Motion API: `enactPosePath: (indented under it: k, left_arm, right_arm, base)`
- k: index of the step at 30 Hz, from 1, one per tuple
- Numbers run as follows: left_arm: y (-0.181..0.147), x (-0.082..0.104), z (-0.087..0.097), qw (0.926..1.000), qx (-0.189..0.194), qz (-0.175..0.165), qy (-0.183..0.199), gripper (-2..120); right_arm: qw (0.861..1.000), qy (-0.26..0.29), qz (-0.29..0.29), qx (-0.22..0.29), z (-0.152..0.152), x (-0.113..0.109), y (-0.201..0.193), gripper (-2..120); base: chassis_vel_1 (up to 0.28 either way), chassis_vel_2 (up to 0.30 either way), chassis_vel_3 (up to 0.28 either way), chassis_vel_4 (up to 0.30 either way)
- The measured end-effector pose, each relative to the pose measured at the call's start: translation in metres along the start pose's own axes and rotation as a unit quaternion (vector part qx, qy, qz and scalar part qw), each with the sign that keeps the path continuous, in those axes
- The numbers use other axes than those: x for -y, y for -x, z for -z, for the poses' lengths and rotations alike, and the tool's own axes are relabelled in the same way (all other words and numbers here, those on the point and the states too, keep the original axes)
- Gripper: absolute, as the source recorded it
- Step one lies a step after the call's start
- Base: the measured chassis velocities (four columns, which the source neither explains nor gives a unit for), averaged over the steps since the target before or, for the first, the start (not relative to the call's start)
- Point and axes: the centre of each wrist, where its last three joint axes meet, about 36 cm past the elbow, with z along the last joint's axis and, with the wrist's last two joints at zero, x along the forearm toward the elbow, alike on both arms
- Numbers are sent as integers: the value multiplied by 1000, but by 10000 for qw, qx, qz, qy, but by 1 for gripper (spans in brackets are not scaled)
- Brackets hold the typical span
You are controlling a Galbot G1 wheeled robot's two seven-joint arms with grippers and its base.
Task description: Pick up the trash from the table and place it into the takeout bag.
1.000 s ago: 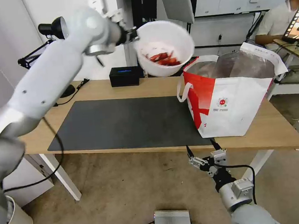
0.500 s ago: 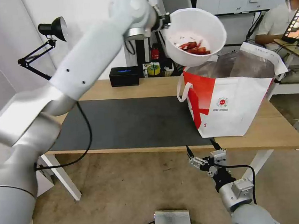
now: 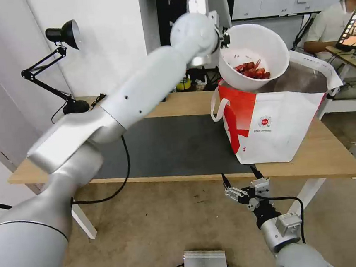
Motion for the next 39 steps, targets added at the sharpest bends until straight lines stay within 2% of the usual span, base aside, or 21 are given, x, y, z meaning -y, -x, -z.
enactPosePath:
  k: [6,8,11,16,18,24,28,29,33,36,37,39]
  left_arm:
    - [0,-6,-30,9989,281,-208,318,0]
    - [-1,-7,-34,9985,318,-249,366,0]
    - [-5,-12,-48,9964,401,-486,563,0]
    - [-9,-15,-58,9949,366,-647,685,0]
    - [-12,-14,-62,9932,309,-815,767,0]
    - [-14,-9,-63,9917,112,-942,865,0]
    - [-17,-5,-63,9906,-50,-1031,897,18]
    - [-17,-5,-63,9906,-50,-1031,897,18]
    - [-19,-4,-65,9900,-125,-1062,919,31]
    - [-23,-3,-64,9896,-113,-1108,905,46]
    - [-23,-3,-64,9896,-113,-1108,905,46]
    - [-30,-6,-62,9897,44,-1147,854,54]
  right_arm:
    - [10000,0,0,1,0,0,0,100]
    - [10000,0,0,0,0,0,0,100]
    - [10000,0,0,0,0,0,0,100]
    - [10000,0,0,0,0,0,0,100]
    - [10000,0,0,0,0,0,0,100]
    - [10000,0,0,0,0,0,0,100]
    - [10000,0,0,0,0,0,0,100]
    - [10000,0,0,0,0,0,0,100]
    - [10000,0,0,0,0,0,0,100]
    - [10000,0,0,0,0,0,0,100]
    - [10000,0,0,0,0,0,0,100]
    - [10000,0,0,0,0,0,0,100]
  base:
    - [0,0,0,0]
    - [0,0,0,0]
    - [0,0,0,0]
    - [0,0,0,0]
    - [0,0,0,0]
    - [0,0,0,0]
    - [0,0,0,0]
    - [0,0,0,0]
    - [0,0,0,0]
    - [0,0,0,0]
    - [0,0,0,0]
    - [0,0,0,0]
